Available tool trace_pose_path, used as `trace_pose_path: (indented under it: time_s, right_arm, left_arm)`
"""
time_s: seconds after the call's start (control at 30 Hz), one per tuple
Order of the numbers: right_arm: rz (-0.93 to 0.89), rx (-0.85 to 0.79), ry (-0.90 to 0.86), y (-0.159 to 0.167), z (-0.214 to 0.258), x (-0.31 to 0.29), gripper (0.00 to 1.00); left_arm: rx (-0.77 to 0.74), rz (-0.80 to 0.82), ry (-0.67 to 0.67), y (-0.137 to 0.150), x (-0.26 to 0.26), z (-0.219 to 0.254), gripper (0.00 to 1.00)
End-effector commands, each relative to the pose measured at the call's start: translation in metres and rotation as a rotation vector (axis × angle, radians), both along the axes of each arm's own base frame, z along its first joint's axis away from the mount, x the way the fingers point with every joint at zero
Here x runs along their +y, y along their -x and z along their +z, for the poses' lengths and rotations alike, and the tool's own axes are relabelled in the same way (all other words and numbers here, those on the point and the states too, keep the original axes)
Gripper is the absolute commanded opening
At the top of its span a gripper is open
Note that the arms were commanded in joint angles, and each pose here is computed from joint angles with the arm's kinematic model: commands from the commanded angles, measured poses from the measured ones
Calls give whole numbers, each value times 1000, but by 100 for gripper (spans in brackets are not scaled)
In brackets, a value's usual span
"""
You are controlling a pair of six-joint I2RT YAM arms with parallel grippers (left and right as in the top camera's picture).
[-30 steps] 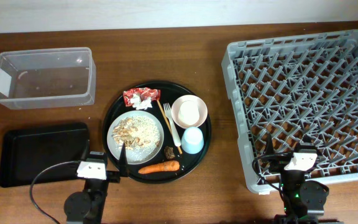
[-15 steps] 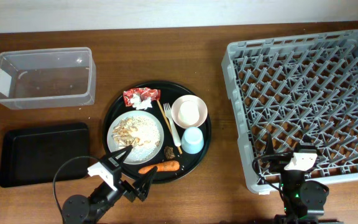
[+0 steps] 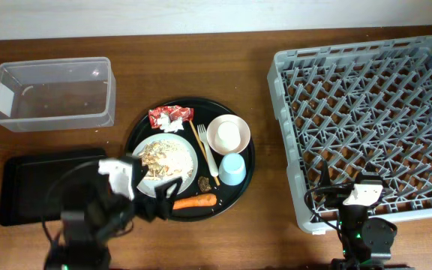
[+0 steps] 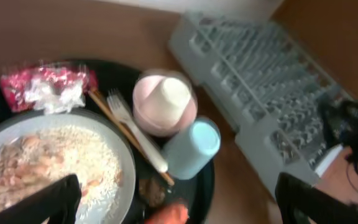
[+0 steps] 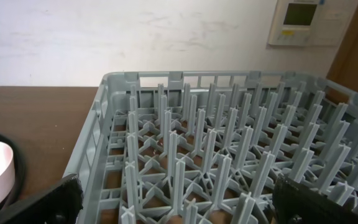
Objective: Sort waste into correct bins and load items into the dishwasher rack
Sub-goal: 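Lower the left gripper onto the rim of the white plate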
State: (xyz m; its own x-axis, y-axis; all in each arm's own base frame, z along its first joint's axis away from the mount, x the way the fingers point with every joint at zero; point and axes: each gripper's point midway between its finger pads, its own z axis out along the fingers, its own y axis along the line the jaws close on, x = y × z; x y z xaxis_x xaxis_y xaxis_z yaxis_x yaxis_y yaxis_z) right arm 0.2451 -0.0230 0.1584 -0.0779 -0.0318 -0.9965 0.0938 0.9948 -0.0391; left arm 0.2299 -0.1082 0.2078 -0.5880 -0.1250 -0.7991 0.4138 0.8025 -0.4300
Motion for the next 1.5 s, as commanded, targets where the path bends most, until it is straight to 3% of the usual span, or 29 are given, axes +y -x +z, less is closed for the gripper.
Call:
trace_pose_path:
  time_s: [0.0, 0.2, 0.3, 0.4, 0.57, 0.7, 0.8, 0.97, 1.03, 1.1, 1.47]
  right_arm:
    - [-18, 5, 7, 1, -3, -4, 99]
    - [-18, 5, 7, 1, -3, -4, 99]
    - [-18, 5, 7, 1, -3, -4, 99]
    - [-18, 5, 7, 1, -3, -4, 99]
    - [-18, 8, 7, 0, -3, -4, 98]
    - [-18, 8, 7, 0, -3, -4, 99]
    - [-18, 8, 7, 0, -3, -4, 99]
    - [-18, 8, 7, 0, -3, -4, 99]
    - [-18, 8, 7, 0, -3, -4, 99]
    - [-18, 8, 7, 0, -3, -4, 99]
    - [-18, 8, 7, 0, -3, -4, 99]
  left_arm:
    - [144, -29, -47, -23, -4, 7, 99]
    - [247, -248, 101, -35, -46, 25, 99]
    - [288, -199, 71, -45, -41, 10, 99]
    - [409, -37, -44, -49, -23, -24, 99]
    - [451, 47, -330, -39, -24, -61, 99]
    - [435, 48, -452, -38, -32, -74, 99]
    - [448, 18, -468, -36, -40, -82, 99]
    - [421, 175, -650, -50, -2, -90, 99]
    - [427, 191, -679, -52, 2, -95, 99]
    - [463, 162, -677, -49, -2, -105, 92]
    - [624, 54, -765, -35, -10, -156, 92]
